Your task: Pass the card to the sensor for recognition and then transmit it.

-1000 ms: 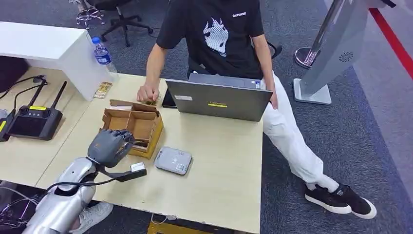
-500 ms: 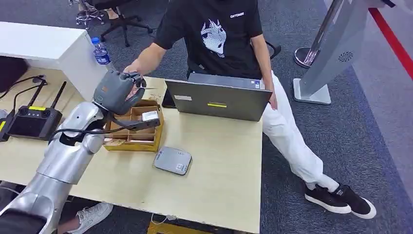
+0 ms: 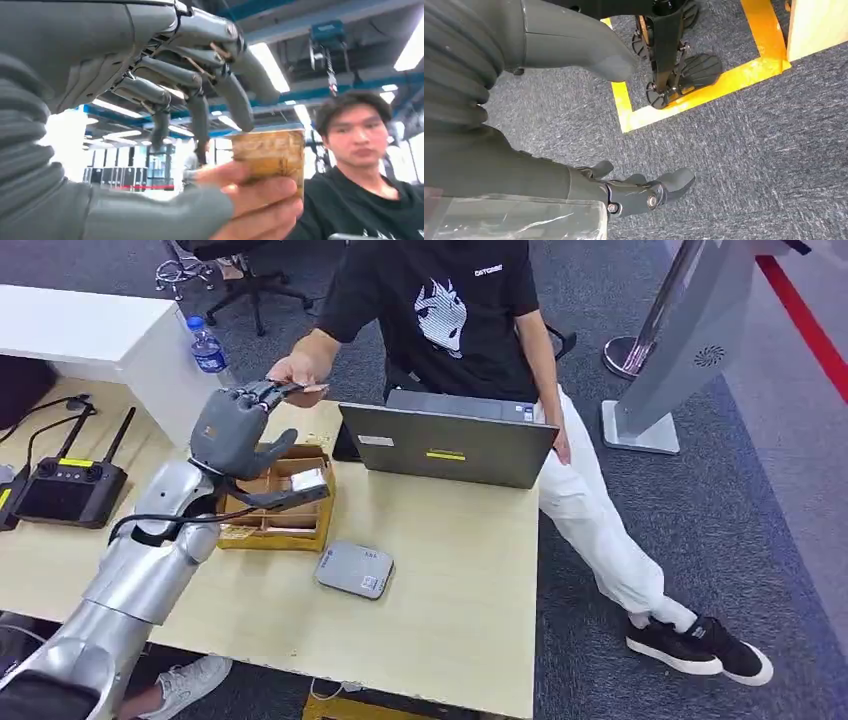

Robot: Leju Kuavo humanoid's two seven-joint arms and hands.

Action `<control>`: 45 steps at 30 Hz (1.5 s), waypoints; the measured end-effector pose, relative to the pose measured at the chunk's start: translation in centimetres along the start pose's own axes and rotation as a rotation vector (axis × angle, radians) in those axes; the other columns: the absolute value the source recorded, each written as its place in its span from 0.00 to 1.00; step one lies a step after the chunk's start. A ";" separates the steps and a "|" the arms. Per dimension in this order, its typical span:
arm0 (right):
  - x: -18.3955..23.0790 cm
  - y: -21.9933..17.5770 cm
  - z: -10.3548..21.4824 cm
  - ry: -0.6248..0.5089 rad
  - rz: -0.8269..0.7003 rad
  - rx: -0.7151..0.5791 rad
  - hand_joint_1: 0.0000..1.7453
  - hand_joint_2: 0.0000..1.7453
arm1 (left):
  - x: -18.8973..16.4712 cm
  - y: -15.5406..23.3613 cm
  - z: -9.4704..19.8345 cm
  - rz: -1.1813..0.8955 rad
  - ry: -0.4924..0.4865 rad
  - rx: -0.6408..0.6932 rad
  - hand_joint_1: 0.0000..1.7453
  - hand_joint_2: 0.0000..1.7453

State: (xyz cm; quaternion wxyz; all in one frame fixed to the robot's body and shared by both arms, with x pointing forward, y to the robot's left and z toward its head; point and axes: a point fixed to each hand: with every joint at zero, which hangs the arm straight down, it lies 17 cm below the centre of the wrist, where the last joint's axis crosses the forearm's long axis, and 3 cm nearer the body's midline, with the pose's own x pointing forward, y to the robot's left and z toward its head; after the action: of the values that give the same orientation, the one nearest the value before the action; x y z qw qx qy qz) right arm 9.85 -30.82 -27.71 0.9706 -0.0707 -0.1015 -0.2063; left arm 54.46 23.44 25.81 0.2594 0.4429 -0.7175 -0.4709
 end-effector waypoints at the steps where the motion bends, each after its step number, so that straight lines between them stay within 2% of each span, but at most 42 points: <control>1: 0.0 0.0 0.0 0.000 0.001 -0.001 0.00 1.00 | 0.0 0.0 0.8 0.001 0.002 0.032 0.00 1.00; 3: -0.1 0.0 0.0 0.002 0.002 -0.003 0.00 1.00 | -0.2 0.0 2.7 0.006 0.021 0.087 0.00 1.00; 6: -0.2 0.0 0.0 0.003 -0.004 -0.007 0.00 1.00 | -0.8 -1.1 4.9 0.020 0.055 0.083 0.00 1.00; 10: -0.4 0.0 0.0 0.009 -0.009 -0.011 0.00 1.00 | -0.8 1.1 7.8 0.067 0.102 0.233 0.00 1.00; 12: -0.5 0.0 0.0 0.011 -0.008 -0.012 0.00 1.00 | -1.0 1.0 9.4 0.087 0.128 0.245 0.00 1.00; 14: -0.4 0.0 0.0 0.011 -0.014 -0.014 0.00 1.00 | -1.3 0.9 10.8 0.231 0.177 0.265 0.00 1.00; 17: -0.6 -0.1 0.0 0.014 -0.037 -0.022 0.00 1.00 | -2.6 0.5 13.6 0.697 0.285 0.334 0.00 1.00; 19: -0.6 -0.3 0.0 0.014 -0.050 -0.027 0.00 1.00 | -4.2 0.0 16.5 0.911 0.339 0.377 0.00 1.00; 21: -0.7 -0.4 0.0 0.016 -0.060 -0.033 0.00 1.00 | -6.7 -0.3 19.8 1.021 0.397 0.420 0.00 1.00; 23: -0.7 -0.5 0.0 0.018 -0.068 -0.036 0.00 1.00 | -10.0 -1.0 23.7 1.079 0.499 0.466 0.00 1.00; 26: -0.8 -0.6 0.0 0.019 -0.068 -0.039 0.00 1.00 | -15.3 -3.1 31.7 1.198 0.692 0.550 0.00 1.00; 28: -0.8 -0.7 0.0 0.020 -0.063 -0.039 0.00 1.00 | -17.6 -3.8 37.5 1.371 0.772 0.669 0.00 1.00; 30: -0.9 -0.7 0.0 0.021 -0.055 -0.040 0.00 1.00 | -18.9 -4.8 43.7 1.505 0.880 0.826 0.00 1.00; 35: -0.8 -0.6 0.0 0.025 -0.052 -0.040 0.00 1.00 | -18.6 -7.9 54.3 1.592 1.177 1.088 0.00 1.00; 39: -0.8 -0.6 0.0 0.024 -0.041 -0.038 0.00 1.00 | -16.9 -10.5 59.2 1.592 1.385 1.212 0.00 1.00; 41: -0.8 -0.6 0.0 0.024 -0.042 -0.038 0.00 1.00 | -15.9 -11.3 60.5 1.596 1.435 1.251 0.00 1.00; 45: -0.7 -0.6 0.0 0.024 -0.044 -0.038 0.00 1.00 | -15.1 -11.9 61.5 1.595 1.477 1.294 0.00 1.00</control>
State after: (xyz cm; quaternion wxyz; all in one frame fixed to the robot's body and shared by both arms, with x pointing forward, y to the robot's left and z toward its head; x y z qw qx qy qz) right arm 8.97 -31.08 -27.86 0.9655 -0.0845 -0.0873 -0.2304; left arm 17.71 62.22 -10.27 0.5447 0.0906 -0.5676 0.6106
